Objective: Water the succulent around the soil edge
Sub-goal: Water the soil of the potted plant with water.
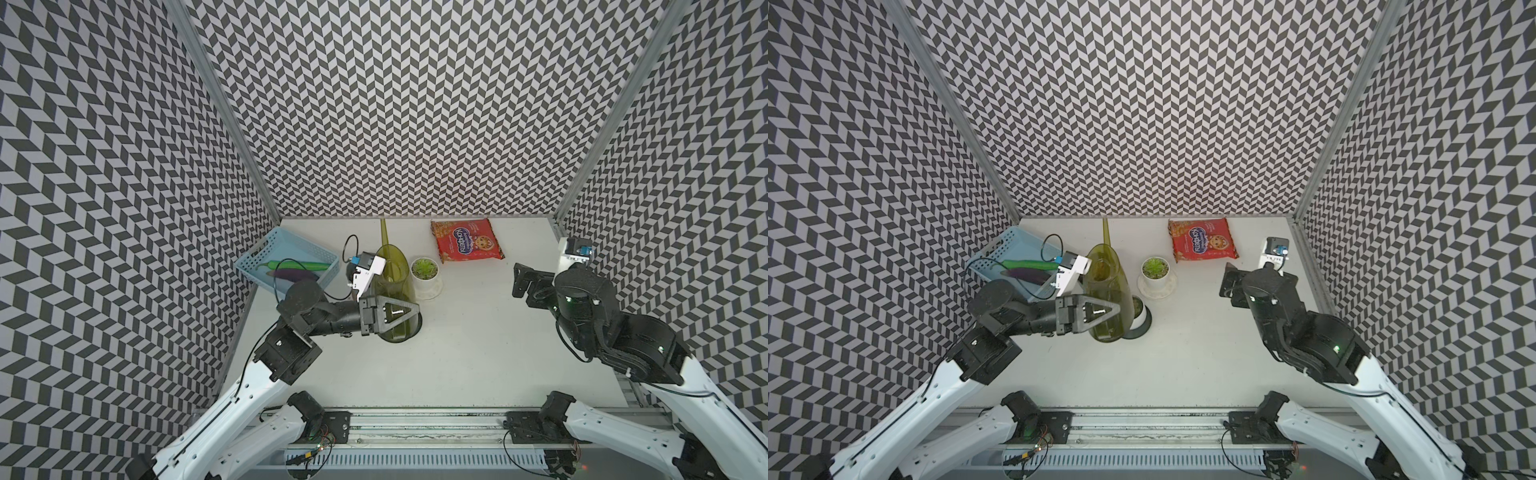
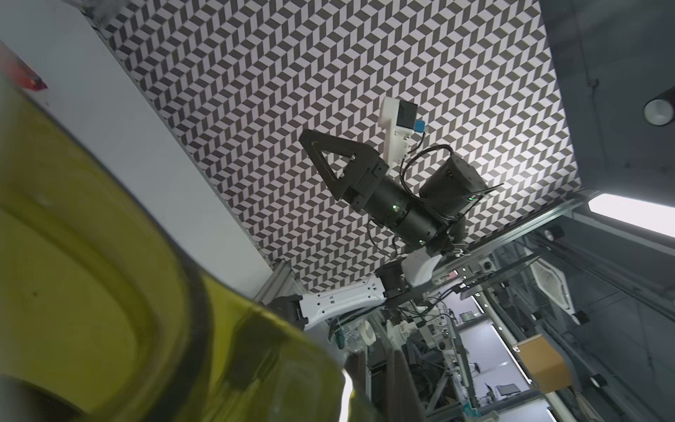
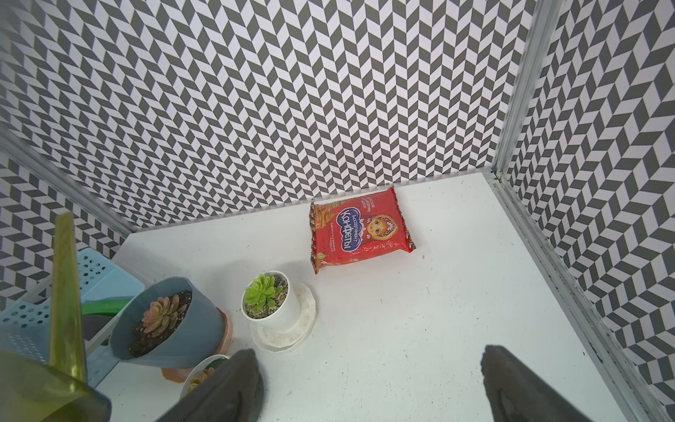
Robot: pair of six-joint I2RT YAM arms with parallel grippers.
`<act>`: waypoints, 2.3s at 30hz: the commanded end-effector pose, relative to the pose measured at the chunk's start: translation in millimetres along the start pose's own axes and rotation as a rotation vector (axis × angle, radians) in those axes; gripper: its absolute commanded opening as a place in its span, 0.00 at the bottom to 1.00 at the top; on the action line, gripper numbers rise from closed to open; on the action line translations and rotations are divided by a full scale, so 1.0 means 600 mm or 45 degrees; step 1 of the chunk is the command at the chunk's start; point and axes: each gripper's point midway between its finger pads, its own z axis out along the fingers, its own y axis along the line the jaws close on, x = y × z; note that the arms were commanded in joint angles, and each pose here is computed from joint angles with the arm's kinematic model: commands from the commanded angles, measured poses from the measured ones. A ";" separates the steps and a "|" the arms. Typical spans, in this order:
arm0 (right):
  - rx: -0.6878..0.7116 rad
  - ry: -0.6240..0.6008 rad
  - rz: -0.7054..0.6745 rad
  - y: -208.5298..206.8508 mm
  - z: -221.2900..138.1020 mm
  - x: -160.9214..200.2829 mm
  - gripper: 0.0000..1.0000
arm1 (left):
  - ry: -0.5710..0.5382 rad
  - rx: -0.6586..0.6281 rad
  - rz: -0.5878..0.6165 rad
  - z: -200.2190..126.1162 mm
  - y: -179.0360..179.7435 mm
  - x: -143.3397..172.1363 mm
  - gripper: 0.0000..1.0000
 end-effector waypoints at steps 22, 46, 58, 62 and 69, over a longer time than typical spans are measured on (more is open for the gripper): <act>-0.061 -0.019 -0.065 0.040 0.020 -0.014 0.99 | -0.458 -0.052 -0.287 -0.063 0.028 -0.140 0.00; 0.064 -0.131 -0.065 0.003 -0.028 -0.104 1.00 | -0.660 -0.038 -0.317 -0.006 0.085 -0.103 0.00; 0.056 -0.124 -0.053 0.001 -0.028 -0.095 1.00 | -0.687 0.071 -0.412 -0.004 0.076 -0.108 0.00; 0.054 -0.127 -0.045 0.000 -0.029 -0.096 1.00 | -0.709 0.103 -0.447 -0.010 0.072 -0.110 0.00; 0.048 -0.113 -0.041 0.003 -0.025 -0.090 1.00 | -0.753 0.138 -0.482 -0.021 0.071 -0.113 0.00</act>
